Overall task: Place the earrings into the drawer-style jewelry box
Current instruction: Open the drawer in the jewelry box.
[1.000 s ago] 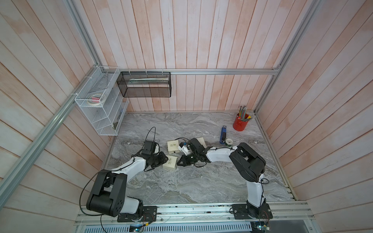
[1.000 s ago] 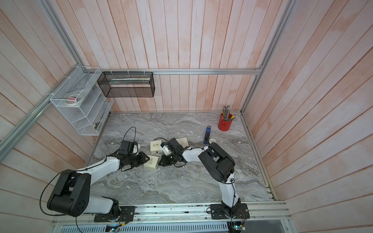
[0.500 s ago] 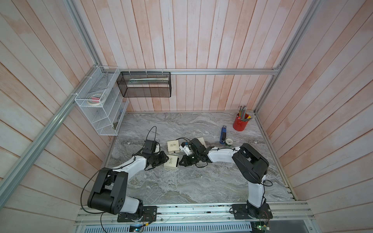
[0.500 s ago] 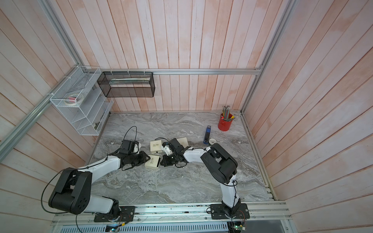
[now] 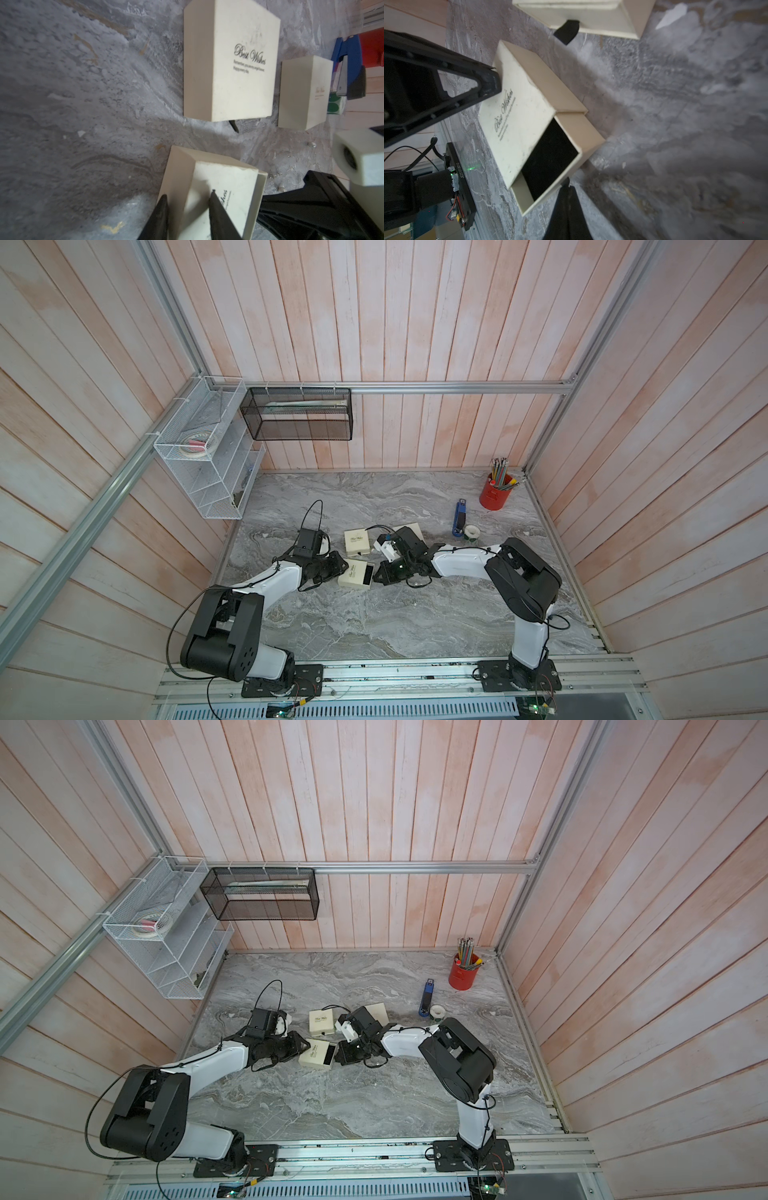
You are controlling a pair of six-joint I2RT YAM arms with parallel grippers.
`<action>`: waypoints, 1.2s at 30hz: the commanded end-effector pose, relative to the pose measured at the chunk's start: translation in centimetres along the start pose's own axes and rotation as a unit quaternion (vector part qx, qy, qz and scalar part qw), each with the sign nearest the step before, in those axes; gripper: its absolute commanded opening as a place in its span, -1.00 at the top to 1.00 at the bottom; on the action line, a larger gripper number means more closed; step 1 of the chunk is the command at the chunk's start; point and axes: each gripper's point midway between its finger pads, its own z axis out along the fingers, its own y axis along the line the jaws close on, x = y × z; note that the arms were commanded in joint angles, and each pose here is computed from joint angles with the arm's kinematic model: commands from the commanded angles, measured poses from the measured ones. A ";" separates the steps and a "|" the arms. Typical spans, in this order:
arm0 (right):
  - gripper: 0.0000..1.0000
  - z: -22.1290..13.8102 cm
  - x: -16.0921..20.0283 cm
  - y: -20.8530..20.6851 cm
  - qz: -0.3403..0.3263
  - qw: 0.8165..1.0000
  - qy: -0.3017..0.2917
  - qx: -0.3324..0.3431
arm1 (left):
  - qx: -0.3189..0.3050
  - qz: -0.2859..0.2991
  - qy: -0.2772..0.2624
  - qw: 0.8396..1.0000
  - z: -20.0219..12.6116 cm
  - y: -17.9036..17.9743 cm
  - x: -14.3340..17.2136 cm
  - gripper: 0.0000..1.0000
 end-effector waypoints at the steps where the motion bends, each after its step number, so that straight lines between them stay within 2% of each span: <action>1: 1.00 -0.8 3.1 -2.5 0.035 0.997 0.042 0.049 | -0.104 -0.021 0.043 0.993 0.8 5.3 3.2 0.33; 16: 1.00 -1.6 4.4 -3.3 0.044 0.996 0.048 0.065 | -0.105 -0.019 0.042 0.993 0.7 5.3 3.2 0.33; 36: 1.00 -2.0 4.1 -3.4 0.052 0.996 0.036 0.065 | -0.103 -0.019 0.041 0.994 0.6 5.1 3.0 0.33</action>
